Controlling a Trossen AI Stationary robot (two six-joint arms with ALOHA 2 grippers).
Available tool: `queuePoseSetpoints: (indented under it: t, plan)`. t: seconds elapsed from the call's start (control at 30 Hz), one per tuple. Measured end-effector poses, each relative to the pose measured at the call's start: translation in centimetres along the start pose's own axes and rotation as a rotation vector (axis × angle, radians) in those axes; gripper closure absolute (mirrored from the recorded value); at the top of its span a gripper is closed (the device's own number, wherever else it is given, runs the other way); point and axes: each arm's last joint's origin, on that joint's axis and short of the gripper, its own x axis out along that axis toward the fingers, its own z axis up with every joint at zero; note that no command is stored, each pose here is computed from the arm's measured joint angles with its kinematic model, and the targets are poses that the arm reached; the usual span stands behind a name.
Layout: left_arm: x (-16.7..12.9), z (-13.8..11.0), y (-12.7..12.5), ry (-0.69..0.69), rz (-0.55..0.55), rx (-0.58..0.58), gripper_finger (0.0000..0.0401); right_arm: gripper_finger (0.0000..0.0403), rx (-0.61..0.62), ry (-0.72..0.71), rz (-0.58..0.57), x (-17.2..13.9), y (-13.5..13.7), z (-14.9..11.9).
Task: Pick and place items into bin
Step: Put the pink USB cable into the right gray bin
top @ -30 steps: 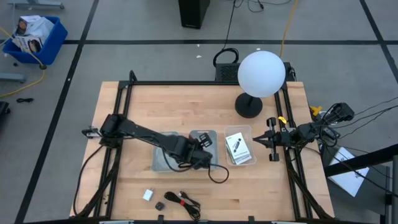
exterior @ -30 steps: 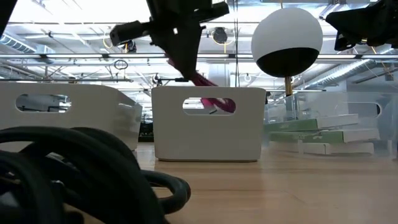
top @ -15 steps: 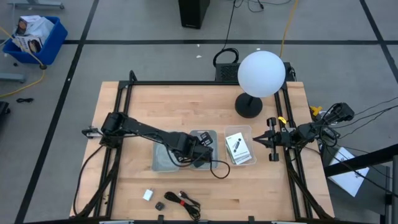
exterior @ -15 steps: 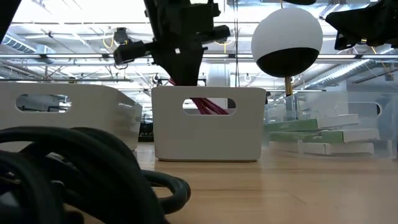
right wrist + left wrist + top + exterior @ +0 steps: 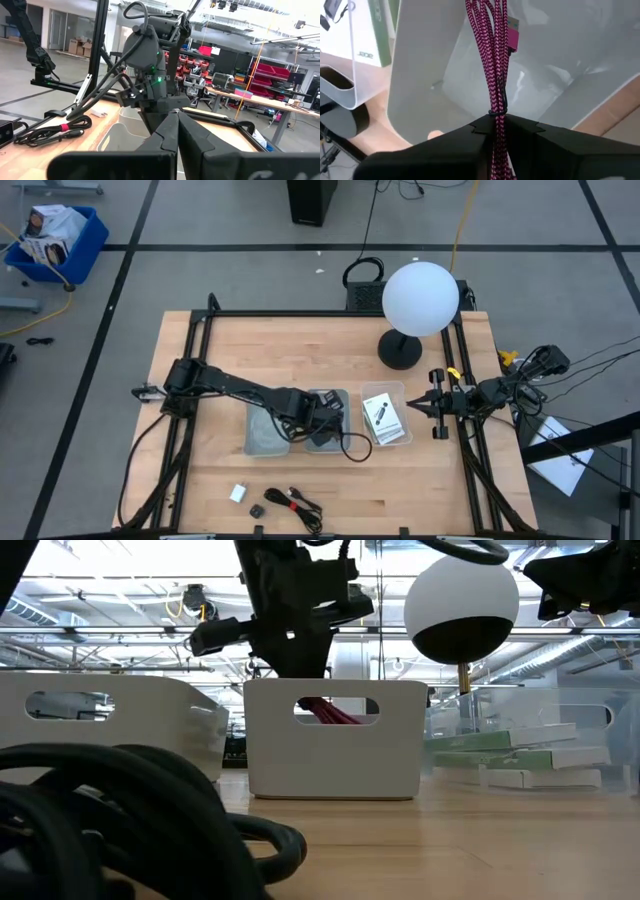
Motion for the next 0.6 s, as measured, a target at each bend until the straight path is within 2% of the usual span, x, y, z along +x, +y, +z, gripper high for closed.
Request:
queuePoseSetpoints:
  t: [0.23, 0.6]
  plan:
    - [0.18, -0.25, 0.46, -0.044, -0.013, -0.096, 0.0352, 0.0403, 0.0, 0.0, 0.0, 0.0, 0.0, 0.0]
    - [0.18, -0.22, 0.48, -0.045, -0.011, -0.142, 0.035, 0.0403, 0.001, -0.002, 0.0, 0.0, 0.0, 0.02]
